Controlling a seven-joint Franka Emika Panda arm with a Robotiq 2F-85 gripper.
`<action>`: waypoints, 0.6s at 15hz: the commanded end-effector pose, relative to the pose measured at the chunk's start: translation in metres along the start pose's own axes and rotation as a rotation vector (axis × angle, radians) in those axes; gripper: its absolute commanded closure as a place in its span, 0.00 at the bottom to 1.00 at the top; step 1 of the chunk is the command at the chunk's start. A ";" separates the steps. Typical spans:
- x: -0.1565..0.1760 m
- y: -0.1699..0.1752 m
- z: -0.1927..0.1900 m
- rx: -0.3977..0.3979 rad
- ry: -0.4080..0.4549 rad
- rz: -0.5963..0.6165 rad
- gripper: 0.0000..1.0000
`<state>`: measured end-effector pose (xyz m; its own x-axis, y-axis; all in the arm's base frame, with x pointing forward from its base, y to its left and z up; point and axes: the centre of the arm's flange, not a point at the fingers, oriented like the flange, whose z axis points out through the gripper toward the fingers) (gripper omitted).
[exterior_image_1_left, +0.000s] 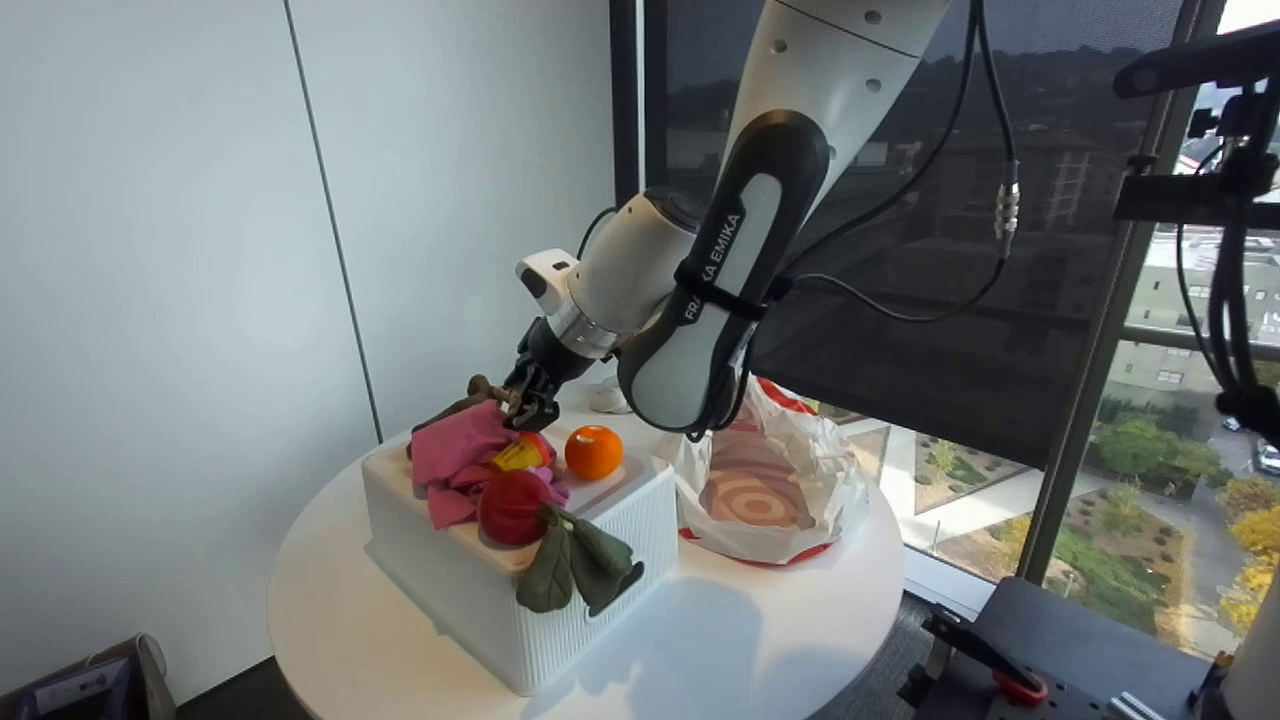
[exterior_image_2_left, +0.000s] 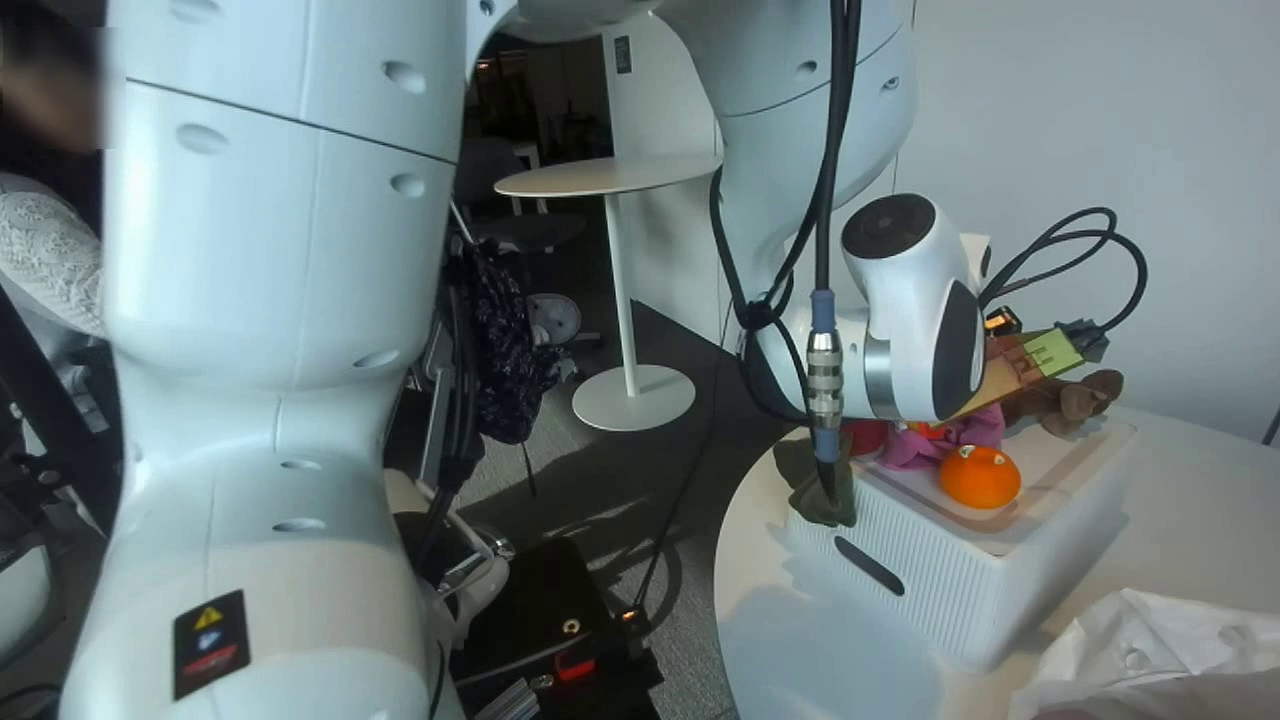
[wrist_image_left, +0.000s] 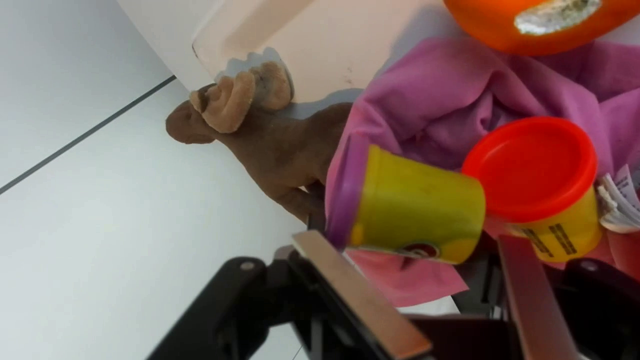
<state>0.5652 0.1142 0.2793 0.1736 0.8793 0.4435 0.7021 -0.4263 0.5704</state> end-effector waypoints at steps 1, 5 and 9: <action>0.008 -0.001 0.020 -0.052 0.050 -0.004 0.62; 0.005 -0.002 0.022 -0.049 0.043 -0.001 0.06; -0.003 0.006 0.012 -0.051 0.023 0.014 0.00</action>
<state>0.5770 0.1193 0.2622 0.1702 0.8698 0.4630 0.6863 -0.4419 0.5777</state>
